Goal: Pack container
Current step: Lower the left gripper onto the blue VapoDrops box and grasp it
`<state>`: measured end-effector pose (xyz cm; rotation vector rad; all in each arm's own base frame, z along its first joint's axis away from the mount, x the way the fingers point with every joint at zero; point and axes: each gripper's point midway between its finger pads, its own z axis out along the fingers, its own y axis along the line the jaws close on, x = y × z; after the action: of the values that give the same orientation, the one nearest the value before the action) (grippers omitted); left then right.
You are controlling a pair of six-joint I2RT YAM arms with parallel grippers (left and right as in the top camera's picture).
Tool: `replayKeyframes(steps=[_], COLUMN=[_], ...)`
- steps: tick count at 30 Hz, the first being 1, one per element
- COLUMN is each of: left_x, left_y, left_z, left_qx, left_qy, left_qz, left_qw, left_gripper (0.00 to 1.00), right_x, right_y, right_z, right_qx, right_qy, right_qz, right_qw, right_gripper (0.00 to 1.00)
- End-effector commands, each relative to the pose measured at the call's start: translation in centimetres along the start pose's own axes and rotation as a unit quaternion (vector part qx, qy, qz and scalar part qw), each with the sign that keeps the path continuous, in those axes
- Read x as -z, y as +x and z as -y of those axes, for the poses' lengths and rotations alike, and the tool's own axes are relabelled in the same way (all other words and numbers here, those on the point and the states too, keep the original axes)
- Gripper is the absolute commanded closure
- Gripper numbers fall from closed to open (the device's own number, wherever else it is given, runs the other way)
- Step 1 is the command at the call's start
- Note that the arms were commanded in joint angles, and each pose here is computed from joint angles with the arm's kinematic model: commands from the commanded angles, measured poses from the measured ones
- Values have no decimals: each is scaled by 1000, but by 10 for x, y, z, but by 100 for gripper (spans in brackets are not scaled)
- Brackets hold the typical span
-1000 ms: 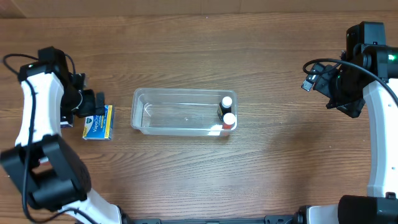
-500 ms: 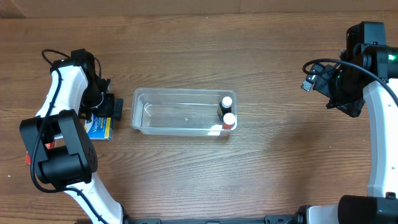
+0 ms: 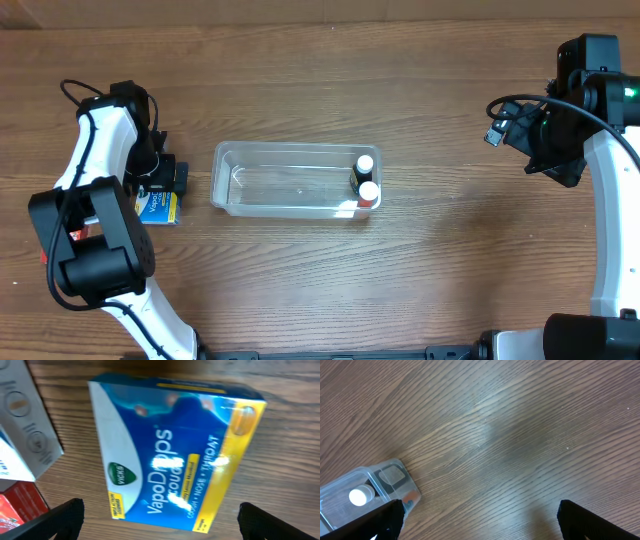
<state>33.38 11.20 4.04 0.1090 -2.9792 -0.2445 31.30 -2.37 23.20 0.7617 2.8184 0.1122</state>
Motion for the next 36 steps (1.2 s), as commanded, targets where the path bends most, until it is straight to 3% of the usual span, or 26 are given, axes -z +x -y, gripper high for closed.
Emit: replayKeyframes(steps=[1,13,36], left_x=[-3,-13,-42], left_y=[-6,-15,-2], left_z=[-8,11,19], left_qx=[24,6,11], left_qy=[-1,53,56], left_qz=[7,32,20], left_qw=[1000,998,998], left_gripper=[0,0,0], right_x=[1,1,1], right_y=[-1,-1,0], right_z=[0,0,1], right_qx=[2,2,3], right_qy=[-1,-1,0], right_qz=[5,4,2], right_qw=[1000,1000,1000], right_gripper=[0,0,0])
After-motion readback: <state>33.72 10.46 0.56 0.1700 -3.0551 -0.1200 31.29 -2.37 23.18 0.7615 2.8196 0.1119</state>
